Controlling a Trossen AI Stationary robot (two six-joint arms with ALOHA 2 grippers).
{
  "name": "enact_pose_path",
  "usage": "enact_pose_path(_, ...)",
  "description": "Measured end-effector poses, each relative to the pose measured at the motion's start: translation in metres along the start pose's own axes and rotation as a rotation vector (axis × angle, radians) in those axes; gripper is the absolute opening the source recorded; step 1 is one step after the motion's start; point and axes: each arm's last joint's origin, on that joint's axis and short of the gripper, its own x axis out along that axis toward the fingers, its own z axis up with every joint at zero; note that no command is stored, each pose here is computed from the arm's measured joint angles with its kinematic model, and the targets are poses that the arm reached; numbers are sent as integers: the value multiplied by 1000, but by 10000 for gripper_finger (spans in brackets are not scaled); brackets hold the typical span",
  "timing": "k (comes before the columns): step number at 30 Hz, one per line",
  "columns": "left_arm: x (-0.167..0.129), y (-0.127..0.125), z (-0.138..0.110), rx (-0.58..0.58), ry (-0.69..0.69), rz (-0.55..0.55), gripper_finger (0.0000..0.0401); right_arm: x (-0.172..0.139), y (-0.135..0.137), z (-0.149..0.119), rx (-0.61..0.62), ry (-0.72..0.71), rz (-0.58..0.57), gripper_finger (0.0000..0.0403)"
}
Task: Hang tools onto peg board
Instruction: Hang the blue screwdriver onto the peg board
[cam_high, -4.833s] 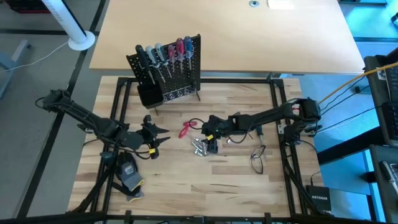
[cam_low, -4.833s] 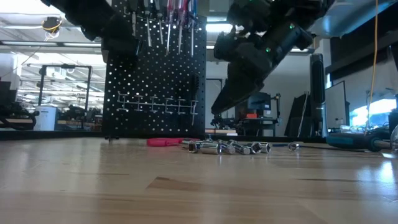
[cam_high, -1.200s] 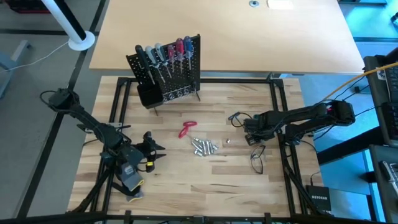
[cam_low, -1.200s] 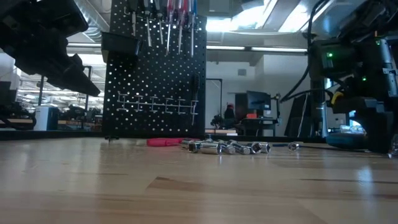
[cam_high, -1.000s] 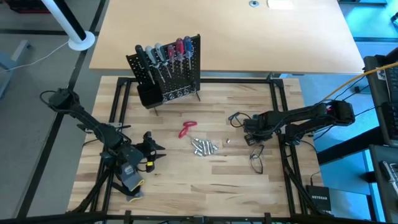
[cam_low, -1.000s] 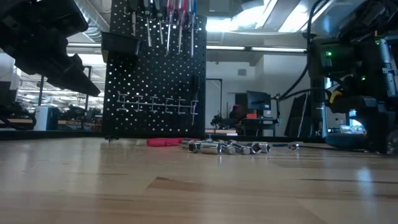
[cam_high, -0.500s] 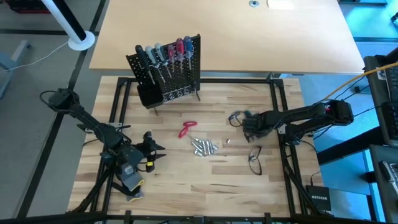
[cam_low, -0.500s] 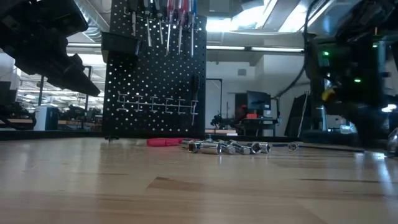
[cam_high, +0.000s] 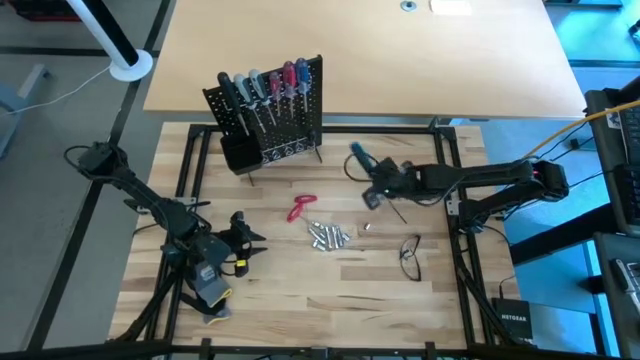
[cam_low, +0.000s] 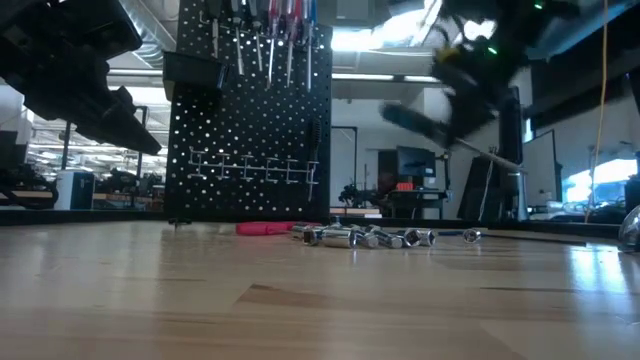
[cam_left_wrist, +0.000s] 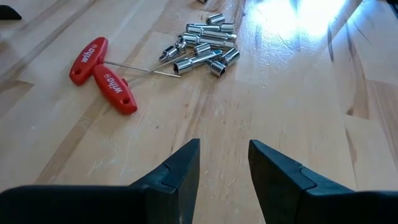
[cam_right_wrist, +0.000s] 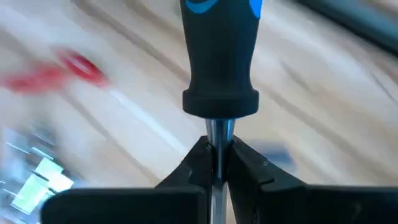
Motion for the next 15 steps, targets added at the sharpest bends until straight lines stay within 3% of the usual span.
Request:
enact_pose_path(4,0,0,0,0,0,0,127,1,16,21,-18,-272,167,26)
enact_pose_path(9,0,0,0,0,0,0,127,10,32,34,-63,-597,276,37)
enact_pose_path(15,0,0,0,19,-1,0,127,41,47,43,-193,-753,311,34)
